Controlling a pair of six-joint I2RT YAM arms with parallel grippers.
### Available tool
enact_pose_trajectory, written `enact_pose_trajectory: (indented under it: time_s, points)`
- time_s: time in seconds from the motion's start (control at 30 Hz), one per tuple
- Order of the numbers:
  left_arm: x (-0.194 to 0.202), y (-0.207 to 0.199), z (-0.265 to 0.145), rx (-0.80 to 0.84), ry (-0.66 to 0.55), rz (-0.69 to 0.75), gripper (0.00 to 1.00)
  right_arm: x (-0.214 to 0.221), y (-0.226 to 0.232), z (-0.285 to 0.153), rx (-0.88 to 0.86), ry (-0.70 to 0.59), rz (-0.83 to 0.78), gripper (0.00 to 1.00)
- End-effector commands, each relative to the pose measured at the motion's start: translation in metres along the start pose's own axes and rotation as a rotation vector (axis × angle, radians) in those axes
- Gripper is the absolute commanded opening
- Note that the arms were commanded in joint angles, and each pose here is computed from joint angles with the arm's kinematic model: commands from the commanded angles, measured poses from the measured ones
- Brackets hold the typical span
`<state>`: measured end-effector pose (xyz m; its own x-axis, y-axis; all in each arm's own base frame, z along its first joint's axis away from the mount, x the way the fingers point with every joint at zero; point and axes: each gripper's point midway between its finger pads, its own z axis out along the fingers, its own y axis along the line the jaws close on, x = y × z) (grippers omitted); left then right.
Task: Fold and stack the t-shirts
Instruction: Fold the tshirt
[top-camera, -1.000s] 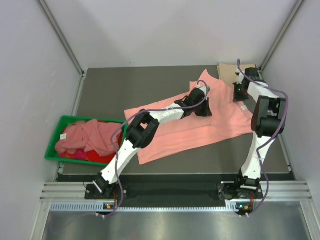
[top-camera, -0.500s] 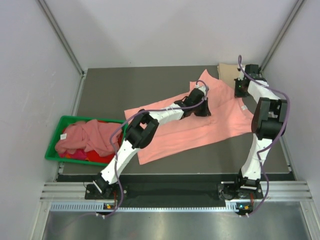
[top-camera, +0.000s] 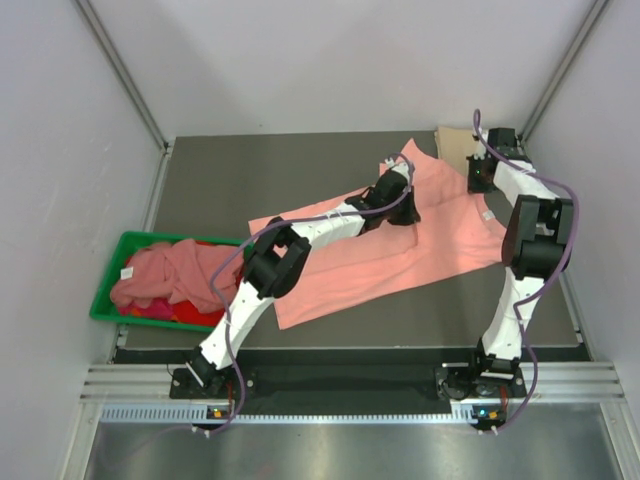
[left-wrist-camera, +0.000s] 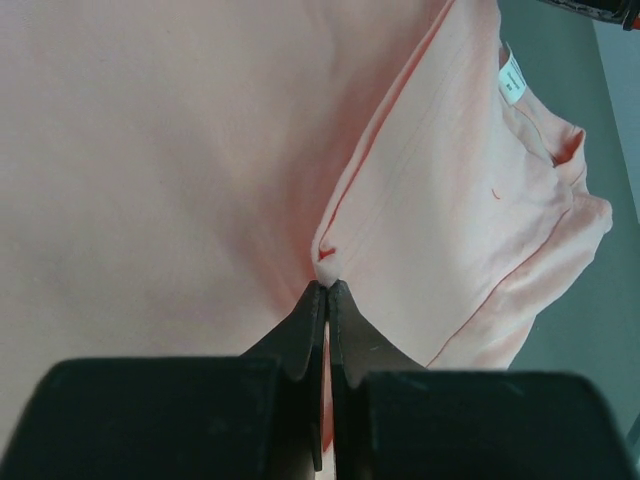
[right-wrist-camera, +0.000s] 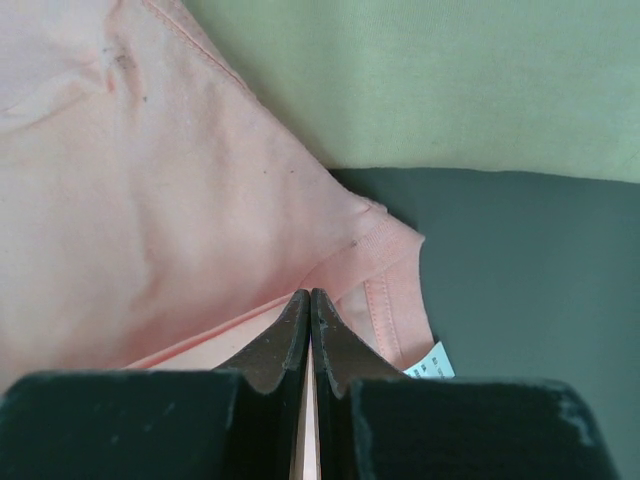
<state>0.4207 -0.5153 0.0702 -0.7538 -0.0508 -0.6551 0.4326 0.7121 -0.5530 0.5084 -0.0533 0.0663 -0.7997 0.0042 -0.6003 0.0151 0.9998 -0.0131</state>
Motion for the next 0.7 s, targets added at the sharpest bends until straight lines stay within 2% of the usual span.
enact_pose_trajectory:
  time_s: [0.0, 0.63, 0.67]
  points:
    - [-0.037, -0.023, -0.022, 0.021, -0.095, 0.011, 0.00, -0.046, 0.005, -0.023, 0.001, -0.143, -0.044, 0.00]
    - [-0.021, -0.004, -0.018, -0.036, -0.073, 0.018, 0.00, -0.070, 0.031, -0.016, 0.061, -0.248, -0.230, 0.00]
    - [-0.020, -0.004, -0.018, -0.036, -0.072, 0.017, 0.00, -0.070, 0.046, -0.015, 0.050, -0.252, -0.253, 0.00]
